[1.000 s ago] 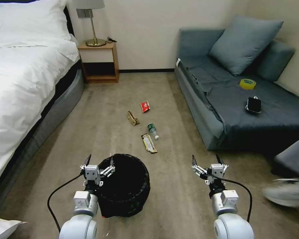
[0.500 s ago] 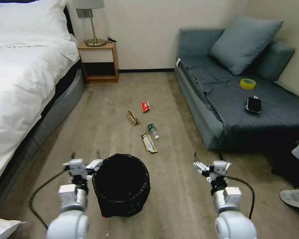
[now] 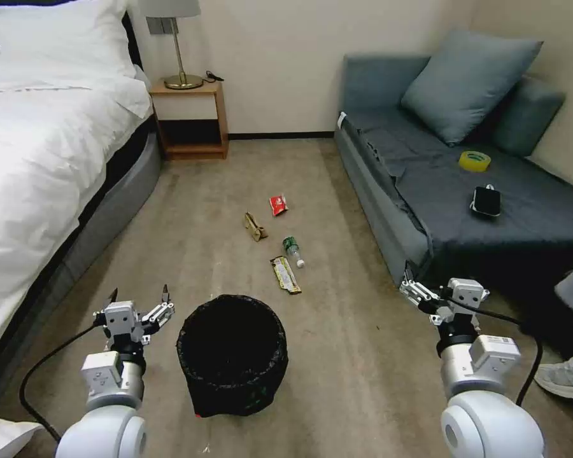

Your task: Pick up the trash bin, then pick up the garbage on the floor and place it into the trash bin.

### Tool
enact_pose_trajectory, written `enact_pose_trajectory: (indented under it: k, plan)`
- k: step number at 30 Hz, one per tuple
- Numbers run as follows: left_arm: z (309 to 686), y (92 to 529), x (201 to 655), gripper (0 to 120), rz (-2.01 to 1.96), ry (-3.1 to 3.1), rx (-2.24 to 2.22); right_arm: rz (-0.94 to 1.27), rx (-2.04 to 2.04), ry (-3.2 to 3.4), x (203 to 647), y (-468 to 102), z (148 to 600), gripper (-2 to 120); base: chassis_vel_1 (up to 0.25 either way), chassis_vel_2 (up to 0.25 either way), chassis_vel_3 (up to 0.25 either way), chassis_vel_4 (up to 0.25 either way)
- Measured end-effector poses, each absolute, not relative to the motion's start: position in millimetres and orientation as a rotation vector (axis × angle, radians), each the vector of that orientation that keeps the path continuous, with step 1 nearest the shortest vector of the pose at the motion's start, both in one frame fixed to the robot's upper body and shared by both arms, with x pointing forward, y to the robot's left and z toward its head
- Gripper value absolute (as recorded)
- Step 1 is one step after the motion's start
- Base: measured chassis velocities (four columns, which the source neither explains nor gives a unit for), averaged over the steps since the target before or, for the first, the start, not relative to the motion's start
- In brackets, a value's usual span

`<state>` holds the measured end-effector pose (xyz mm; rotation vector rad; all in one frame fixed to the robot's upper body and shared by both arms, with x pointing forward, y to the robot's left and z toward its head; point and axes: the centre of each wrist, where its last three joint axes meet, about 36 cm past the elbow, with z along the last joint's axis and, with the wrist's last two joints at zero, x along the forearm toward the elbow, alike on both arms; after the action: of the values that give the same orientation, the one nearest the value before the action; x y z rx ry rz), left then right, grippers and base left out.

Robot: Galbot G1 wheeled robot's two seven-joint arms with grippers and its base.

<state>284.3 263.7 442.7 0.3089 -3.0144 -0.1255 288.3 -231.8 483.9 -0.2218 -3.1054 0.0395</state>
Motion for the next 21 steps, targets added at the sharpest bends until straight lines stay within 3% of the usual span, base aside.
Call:
enact_pose_trajectory:
  k: [15,21]
  plan:
    - [475,263,302,100,0.157,-2.623,0.148,0.053,-0.228,-3.099,288,-233,478,100,0.000,0.000,0.000,0.000]
    - [456,264,309,100,0.157,-2.507,0.185,0.054,-0.227,-3.108,291,-231,476,100,0.000,0.000,0.000,0.000]
